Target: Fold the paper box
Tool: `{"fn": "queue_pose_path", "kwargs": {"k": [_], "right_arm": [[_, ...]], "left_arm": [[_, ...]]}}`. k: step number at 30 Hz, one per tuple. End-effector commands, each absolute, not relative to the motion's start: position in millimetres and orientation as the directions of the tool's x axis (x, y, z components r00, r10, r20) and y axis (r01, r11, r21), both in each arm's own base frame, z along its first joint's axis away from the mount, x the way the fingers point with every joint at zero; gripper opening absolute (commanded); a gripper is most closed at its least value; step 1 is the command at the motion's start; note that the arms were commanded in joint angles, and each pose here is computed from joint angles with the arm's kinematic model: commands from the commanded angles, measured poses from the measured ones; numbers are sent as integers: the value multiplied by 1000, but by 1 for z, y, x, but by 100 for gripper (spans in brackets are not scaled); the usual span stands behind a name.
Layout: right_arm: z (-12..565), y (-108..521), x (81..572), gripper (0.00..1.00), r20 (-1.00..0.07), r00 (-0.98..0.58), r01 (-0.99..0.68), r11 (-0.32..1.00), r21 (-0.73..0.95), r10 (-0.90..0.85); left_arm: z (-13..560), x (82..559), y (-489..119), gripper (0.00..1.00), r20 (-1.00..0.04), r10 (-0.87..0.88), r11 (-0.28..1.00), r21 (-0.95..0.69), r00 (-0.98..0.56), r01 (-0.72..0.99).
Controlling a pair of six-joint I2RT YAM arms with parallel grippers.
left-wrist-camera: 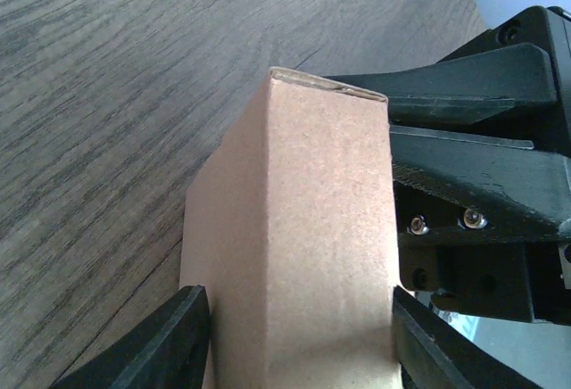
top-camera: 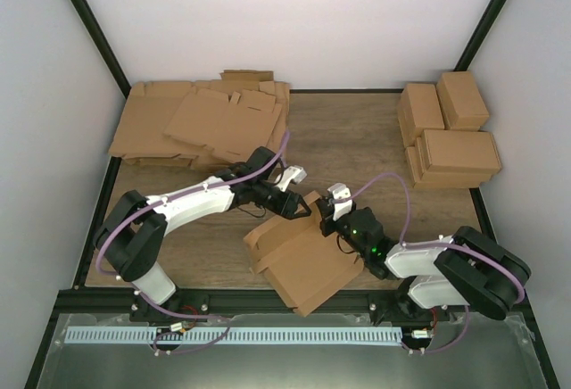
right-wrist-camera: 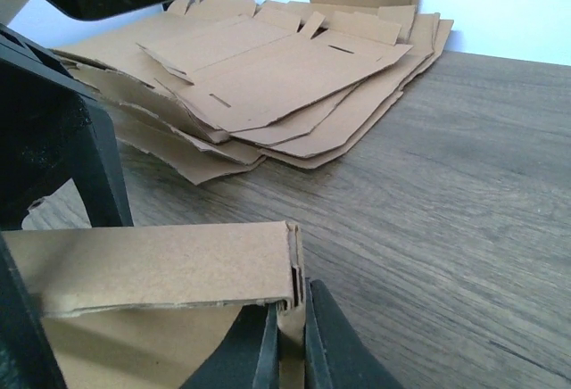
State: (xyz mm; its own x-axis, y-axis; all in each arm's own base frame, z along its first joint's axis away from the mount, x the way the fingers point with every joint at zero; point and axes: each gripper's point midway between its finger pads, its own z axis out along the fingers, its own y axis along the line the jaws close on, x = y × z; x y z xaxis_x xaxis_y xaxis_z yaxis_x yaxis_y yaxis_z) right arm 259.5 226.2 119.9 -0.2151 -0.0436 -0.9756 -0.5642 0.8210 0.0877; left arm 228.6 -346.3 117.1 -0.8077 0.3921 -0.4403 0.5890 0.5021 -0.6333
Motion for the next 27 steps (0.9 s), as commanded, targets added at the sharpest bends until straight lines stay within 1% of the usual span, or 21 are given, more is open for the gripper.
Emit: {"fn": "queue_pose_path", "kwargs": {"k": [1,4,7,8,9,10,11,15,18,21,27], "right_arm": [[141,227,270,1,-986,-166,-535,839,100,12],[138,225,268,1,-985,-173,-534,839,102,10],[136,221,266,1,-984,-179,-524,845,105,11],[137,219,265,1,-984,-180,-519,848,106,12],[137,217,265,1,-983,-182,-514,851,108,14],[139,214,264,1,-983,-183,-505,856,110,18],[141,212,264,1,-983,-183,-499,860,111,21],[145,200,260,1,-981,-185,-464,875,134,52],[148,190,261,1,-975,-202,-420,892,170,90],[149,183,261,1,-968,-220,-384,902,199,120],[152,173,263,1,-952,-255,-324,912,252,172]], "left_arm": [[137,223,-353,54,-469,392,464,-642,-791,610],[142,224,-352,58,-481,385,466,-635,-788,615],[147,226,-349,69,-492,375,481,-621,-786,618],[151,226,-348,76,-498,370,489,-613,-784,620],[155,230,-345,89,-509,361,509,-594,-781,622],[162,233,-340,98,-528,345,532,-571,-776,625],[170,236,-336,100,-550,331,554,-544,-767,630],[216,240,-308,100,-660,255,626,-444,-706,641],[234,235,-284,100,-699,215,672,-401,-682,623],[238,224,-264,100,-719,183,695,-388,-670,606],[226,202,-236,100,-735,120,708,-408,-667,577]]}}
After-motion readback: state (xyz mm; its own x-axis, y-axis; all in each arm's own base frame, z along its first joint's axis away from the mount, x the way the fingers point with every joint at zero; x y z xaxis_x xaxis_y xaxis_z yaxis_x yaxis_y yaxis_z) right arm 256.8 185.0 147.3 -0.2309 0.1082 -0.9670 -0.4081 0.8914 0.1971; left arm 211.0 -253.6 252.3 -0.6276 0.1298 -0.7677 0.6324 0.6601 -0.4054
